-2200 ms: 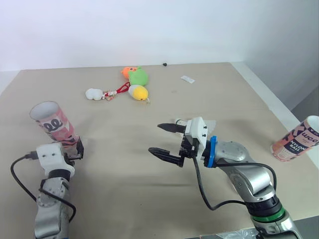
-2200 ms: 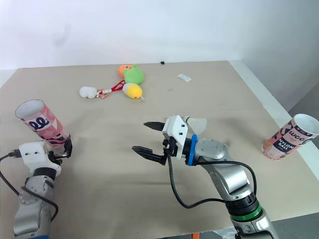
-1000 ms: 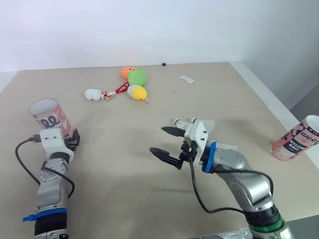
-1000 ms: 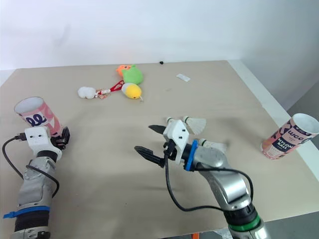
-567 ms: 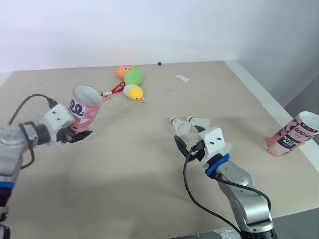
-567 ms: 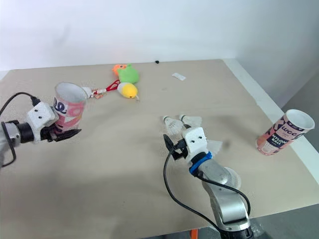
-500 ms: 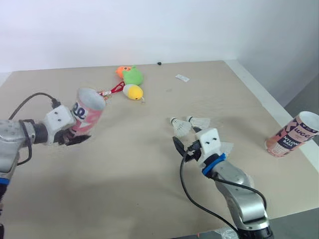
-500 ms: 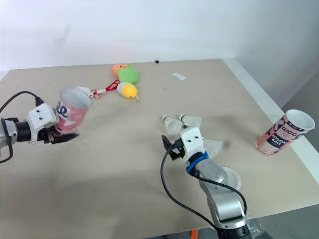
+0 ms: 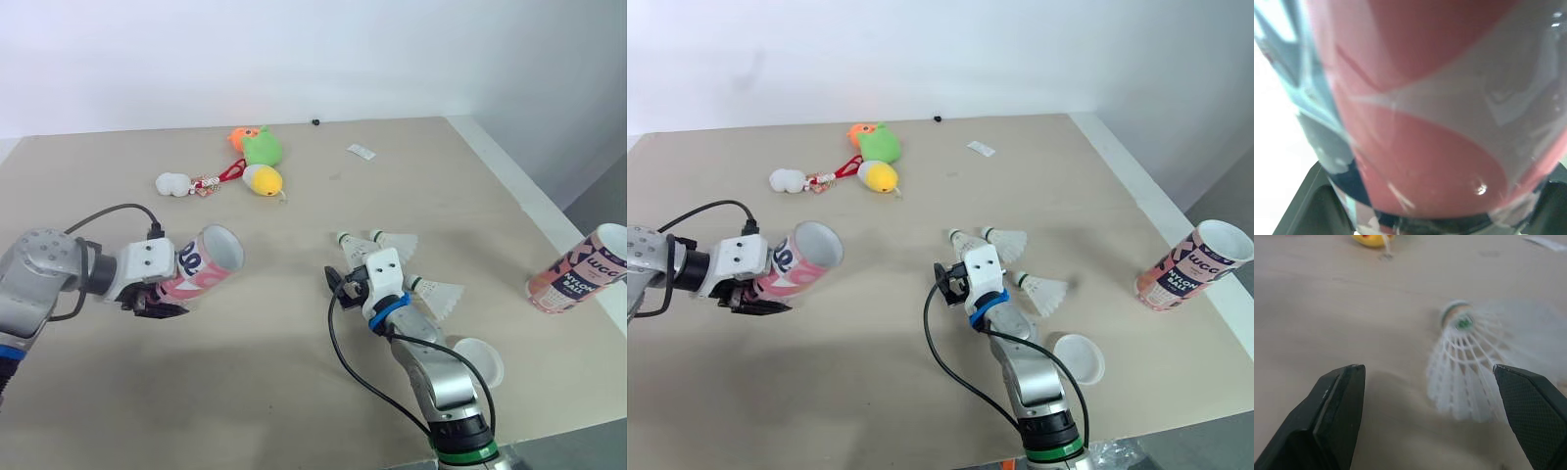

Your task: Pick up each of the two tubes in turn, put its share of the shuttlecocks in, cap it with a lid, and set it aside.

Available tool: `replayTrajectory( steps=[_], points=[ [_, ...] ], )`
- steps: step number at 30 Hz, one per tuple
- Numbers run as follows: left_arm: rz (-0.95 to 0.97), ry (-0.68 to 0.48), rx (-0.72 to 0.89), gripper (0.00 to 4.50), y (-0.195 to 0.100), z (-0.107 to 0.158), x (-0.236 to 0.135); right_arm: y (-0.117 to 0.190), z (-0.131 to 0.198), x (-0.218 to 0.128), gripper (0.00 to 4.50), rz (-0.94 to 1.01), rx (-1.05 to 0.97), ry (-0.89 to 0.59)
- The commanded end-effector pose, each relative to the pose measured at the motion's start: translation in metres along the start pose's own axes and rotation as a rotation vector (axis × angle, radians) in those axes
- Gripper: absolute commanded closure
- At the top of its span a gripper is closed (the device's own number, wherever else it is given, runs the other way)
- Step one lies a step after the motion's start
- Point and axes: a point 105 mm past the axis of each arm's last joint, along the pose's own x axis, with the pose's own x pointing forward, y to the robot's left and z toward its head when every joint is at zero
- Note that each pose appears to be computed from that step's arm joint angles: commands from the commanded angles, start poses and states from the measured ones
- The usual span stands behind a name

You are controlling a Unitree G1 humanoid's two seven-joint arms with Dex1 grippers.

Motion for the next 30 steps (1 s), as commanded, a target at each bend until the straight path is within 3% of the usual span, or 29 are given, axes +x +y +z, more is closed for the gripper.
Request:
replayTrajectory(
  steps=[1, 4, 9, 12, 15, 17, 21, 30],
  points=[
    [-0.008, -0.023, 0.022, 1.12, -0.003, 0.01, 0.001, -0.004, 0.018, 0.003, 0.84, -0.024, 0.003, -0.082],
    [-0.073, -0.001, -0.004, 1.12, -0.015, 0.002, 0.011, -0.001, 0.019, 0.006, 2.02, -0.026, 0.006, -0.1],
    [-0.101, 0.021, -0.026, 1.12, -0.018, -0.002, 0.018, -0.006, 0.014, 0.004, 4.39, -0.037, 0.038, -0.108],
    [-0.115, 0.026, -0.038, 1.12, -0.02, -0.005, 0.022, -0.007, 0.021, -0.003, 4.39, 0.011, 0.026, -0.137],
    [-0.124, 0.034, -0.047, 1.12, -0.022, -0.007, 0.025, 0.002, 0.052, -0.018, 4.39, 0.167, -0.009, -0.251],
    [-0.126, 0.045, -0.054, 1.12, -0.022, -0.01, 0.027, 0.018, 0.078, -0.035, 4.39, 0.375, -0.033, -0.32],
    [-0.131, 0.049, -0.06, 1.12, -0.02, -0.011, 0.03, 0.05, 0.098, -0.061, 4.39, 0.717, -0.122, -0.292],
    [-0.147, 0.035, -0.056, 1.12, -0.019, -0.007, 0.037, 0.089, 0.103, -0.043, 4.39, 0.911, -0.418, -0.266]
  ],
)
